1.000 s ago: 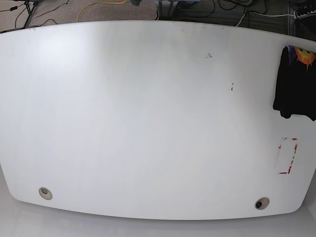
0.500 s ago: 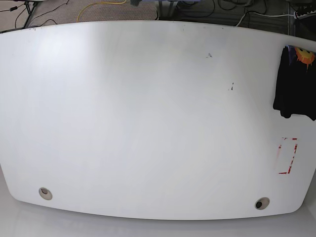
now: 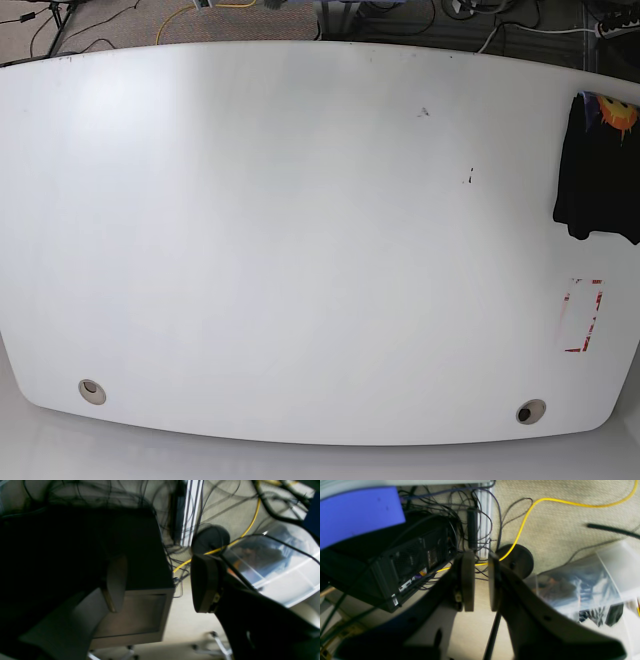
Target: Layout the t-shirt on the table in an organized manner, then fold the t-shirt properly
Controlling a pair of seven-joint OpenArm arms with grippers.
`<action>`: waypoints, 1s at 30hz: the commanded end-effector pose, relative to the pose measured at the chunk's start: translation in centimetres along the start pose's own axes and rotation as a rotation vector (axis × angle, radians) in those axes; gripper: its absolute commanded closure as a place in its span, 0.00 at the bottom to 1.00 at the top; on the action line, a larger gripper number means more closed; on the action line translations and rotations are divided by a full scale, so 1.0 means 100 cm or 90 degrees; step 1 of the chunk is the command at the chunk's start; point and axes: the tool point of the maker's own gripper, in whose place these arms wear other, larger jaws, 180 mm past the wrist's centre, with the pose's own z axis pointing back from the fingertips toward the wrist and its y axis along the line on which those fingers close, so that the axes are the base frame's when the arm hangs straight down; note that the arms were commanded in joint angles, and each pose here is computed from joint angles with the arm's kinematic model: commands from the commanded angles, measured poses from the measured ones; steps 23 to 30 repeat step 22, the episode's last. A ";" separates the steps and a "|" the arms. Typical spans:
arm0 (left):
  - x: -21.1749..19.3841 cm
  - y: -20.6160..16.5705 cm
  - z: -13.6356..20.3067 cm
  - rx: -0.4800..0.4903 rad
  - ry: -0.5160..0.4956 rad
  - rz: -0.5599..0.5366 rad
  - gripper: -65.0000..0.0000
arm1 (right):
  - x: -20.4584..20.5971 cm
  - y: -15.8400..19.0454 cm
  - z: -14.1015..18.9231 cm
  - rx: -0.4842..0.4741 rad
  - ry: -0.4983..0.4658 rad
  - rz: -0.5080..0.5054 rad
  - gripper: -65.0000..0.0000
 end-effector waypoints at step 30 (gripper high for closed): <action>0.036 0.021 -0.015 0.091 0.023 0.009 0.42 | 0.013 -0.004 -0.027 -0.068 0.048 0.079 0.84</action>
